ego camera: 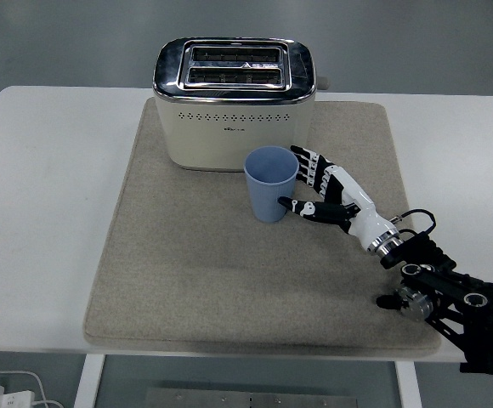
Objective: Put the water cup in front of the bread machine
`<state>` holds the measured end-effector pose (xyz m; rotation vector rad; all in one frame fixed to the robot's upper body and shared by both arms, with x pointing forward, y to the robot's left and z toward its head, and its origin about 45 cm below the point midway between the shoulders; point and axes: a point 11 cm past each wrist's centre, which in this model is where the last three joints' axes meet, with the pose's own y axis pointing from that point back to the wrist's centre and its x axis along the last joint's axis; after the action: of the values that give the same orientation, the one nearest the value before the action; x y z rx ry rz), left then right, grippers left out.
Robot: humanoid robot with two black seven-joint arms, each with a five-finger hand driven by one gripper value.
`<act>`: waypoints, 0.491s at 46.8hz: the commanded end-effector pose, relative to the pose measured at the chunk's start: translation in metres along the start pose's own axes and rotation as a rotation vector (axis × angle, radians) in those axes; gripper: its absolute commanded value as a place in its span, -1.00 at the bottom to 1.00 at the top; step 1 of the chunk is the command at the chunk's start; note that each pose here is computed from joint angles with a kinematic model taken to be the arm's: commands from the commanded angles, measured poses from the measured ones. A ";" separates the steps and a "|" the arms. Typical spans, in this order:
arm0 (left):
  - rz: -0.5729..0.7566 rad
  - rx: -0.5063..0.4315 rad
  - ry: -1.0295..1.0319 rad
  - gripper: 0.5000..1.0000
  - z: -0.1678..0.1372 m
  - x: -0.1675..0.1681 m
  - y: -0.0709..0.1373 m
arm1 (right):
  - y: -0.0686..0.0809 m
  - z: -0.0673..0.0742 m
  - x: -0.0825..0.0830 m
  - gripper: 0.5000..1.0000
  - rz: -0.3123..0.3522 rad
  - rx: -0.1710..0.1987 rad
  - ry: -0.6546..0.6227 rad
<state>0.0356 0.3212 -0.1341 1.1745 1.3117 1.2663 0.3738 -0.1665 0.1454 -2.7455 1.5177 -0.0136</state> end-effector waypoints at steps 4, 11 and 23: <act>-0.002 0.000 0.000 1.00 0.000 0.000 0.000 | 0.004 0.000 0.006 0.72 0.009 -0.005 0.007; 0.000 0.000 -0.001 1.00 0.000 0.000 0.000 | 0.008 -0.001 0.014 0.72 0.016 -0.009 0.019; 0.000 0.000 -0.001 1.00 0.000 0.000 0.000 | 0.016 -0.003 0.035 0.72 0.062 -0.021 0.017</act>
<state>0.0355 0.3211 -0.1341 1.1752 1.3111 1.2650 0.3773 -0.1990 0.1474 -2.7319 1.5952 -0.0295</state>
